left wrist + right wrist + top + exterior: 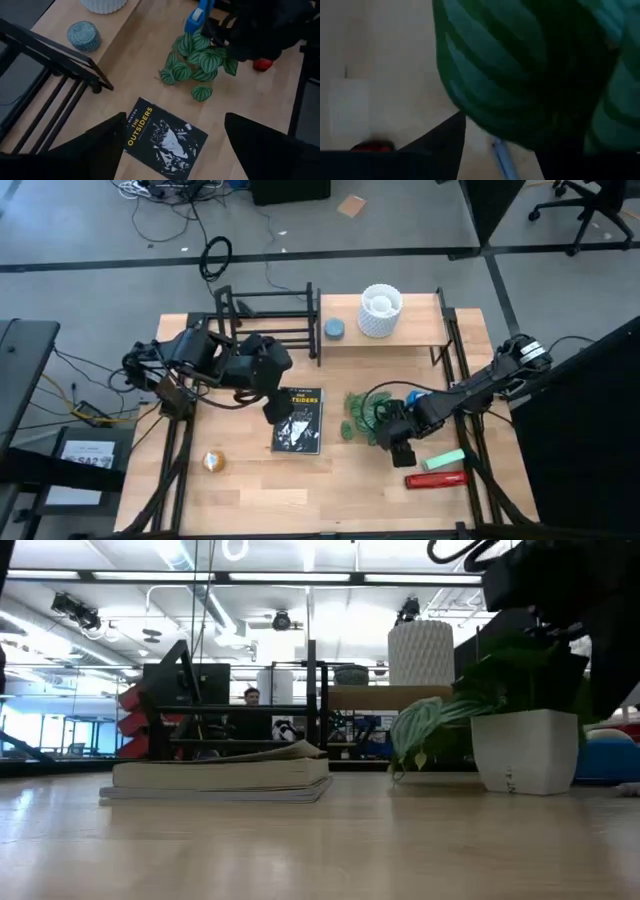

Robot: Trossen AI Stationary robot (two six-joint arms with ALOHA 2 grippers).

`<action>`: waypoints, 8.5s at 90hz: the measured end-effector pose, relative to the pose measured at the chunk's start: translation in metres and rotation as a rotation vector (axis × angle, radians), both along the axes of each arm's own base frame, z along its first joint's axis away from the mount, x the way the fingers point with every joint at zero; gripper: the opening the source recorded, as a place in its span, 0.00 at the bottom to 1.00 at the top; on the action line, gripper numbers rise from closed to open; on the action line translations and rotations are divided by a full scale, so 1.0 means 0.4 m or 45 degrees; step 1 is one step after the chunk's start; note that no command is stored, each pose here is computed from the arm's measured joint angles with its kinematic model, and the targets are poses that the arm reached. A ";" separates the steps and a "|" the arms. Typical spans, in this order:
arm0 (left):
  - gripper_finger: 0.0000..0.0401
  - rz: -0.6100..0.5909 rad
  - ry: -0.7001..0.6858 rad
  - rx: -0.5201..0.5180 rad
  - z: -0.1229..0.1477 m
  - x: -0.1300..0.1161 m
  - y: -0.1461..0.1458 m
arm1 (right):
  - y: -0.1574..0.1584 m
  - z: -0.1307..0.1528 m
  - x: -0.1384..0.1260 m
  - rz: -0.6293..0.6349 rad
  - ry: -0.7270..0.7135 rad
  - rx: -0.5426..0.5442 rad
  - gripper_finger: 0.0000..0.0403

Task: Stock shelves
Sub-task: Put the flower pot on the shelf, then put the purple pen into the white pen holder on the shelf

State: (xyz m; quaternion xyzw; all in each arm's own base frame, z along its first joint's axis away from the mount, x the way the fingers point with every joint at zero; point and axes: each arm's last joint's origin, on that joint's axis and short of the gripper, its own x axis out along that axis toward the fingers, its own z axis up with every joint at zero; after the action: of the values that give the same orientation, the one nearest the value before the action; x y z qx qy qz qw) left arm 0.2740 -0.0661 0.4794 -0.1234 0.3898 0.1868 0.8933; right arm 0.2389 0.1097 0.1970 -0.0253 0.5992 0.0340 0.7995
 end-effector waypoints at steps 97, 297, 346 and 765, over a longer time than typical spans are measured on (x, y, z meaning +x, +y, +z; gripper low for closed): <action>0.78 0.033 -0.015 0.015 0.001 0.001 0.002 | 0.027 0.361 0.024 -0.070 -0.036 0.359 0.00; 0.78 0.208 -0.219 0.102 0.023 0.021 0.009 | -0.659 0.359 -0.305 -0.154 -0.030 -0.351 0.00; 0.78 0.214 -0.221 0.109 0.023 0.021 0.010 | -0.655 0.372 -0.312 -0.256 -0.004 -0.416 0.25; 0.78 0.263 -0.406 -0.120 0.046 0.034 -0.003 | -0.737 0.493 -0.125 -0.730 -1.316 -0.227 0.01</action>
State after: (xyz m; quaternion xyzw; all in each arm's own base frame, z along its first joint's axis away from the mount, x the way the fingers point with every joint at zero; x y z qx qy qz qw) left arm 0.2878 -0.0673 0.4979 -0.2326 0.2367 0.2372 0.9130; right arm 0.1890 -0.1853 0.3942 0.0571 0.1159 -0.2505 0.9595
